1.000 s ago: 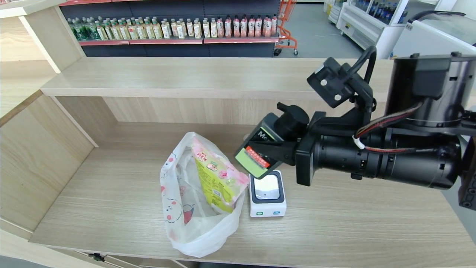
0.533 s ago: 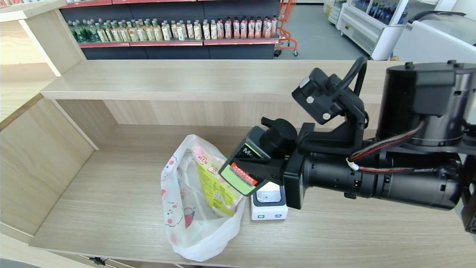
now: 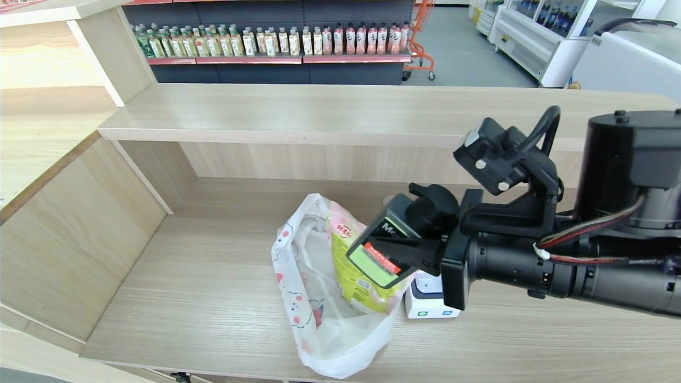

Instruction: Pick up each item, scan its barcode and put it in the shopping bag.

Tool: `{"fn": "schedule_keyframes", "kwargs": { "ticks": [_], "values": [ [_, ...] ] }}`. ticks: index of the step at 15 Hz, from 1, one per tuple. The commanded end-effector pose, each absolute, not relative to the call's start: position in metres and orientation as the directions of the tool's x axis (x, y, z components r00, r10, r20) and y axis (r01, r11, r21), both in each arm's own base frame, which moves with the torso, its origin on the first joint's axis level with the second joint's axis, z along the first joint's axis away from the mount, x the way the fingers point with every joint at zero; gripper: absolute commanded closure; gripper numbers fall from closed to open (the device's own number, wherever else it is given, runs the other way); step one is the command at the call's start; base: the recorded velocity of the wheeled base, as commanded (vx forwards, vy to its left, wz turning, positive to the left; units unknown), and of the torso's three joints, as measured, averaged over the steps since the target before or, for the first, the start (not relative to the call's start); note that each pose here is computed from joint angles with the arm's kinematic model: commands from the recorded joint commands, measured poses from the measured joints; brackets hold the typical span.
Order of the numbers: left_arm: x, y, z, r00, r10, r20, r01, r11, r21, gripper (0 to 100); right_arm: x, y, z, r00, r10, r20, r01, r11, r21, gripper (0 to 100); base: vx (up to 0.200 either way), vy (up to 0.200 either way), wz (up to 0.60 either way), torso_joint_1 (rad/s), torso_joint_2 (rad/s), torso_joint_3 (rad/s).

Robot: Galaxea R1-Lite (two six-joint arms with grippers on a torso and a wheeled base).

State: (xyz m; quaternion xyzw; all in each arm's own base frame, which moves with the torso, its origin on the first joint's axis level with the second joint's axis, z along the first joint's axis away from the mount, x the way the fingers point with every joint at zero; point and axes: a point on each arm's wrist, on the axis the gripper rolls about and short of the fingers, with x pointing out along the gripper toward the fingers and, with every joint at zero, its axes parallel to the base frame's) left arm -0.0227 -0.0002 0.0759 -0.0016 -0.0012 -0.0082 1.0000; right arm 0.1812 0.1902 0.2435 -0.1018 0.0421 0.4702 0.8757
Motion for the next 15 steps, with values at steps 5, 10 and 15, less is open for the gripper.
{"fn": "schedule_keyframes", "kwargs": {
  "ticks": [5, 10, 15],
  "values": [
    [-0.023, 0.000, 0.076, 1.000, -0.017, 0.002, 0.017, 1.000, -0.005, 0, 0.171, 0.125, 0.212, 0.676, 0.693, -0.249, -0.720, 0.694, -0.024, 100, 0.000, 0.000, 0.00, 0.000, 0.00, 0.000],
    [-0.023, 0.000, 0.076, 1.000, -0.017, 0.002, 0.017, 1.000, -0.003, 0, 0.165, 0.164, 0.216, 0.569, 0.799, -0.195, -0.822, 0.562, -0.097, 100, 0.000, 0.000, 0.00, 0.000, 0.00, 0.000],
    [-0.023, 0.000, 0.076, 1.000, -0.017, 0.002, 0.017, 1.000, -0.005, 0, 0.169, 0.178, 0.182, 0.527, 0.791, -0.310, -0.847, 0.460, -0.265, 100, 0.000, 0.000, 0.00, 0.000, 0.00, 0.000]
  ]
}}
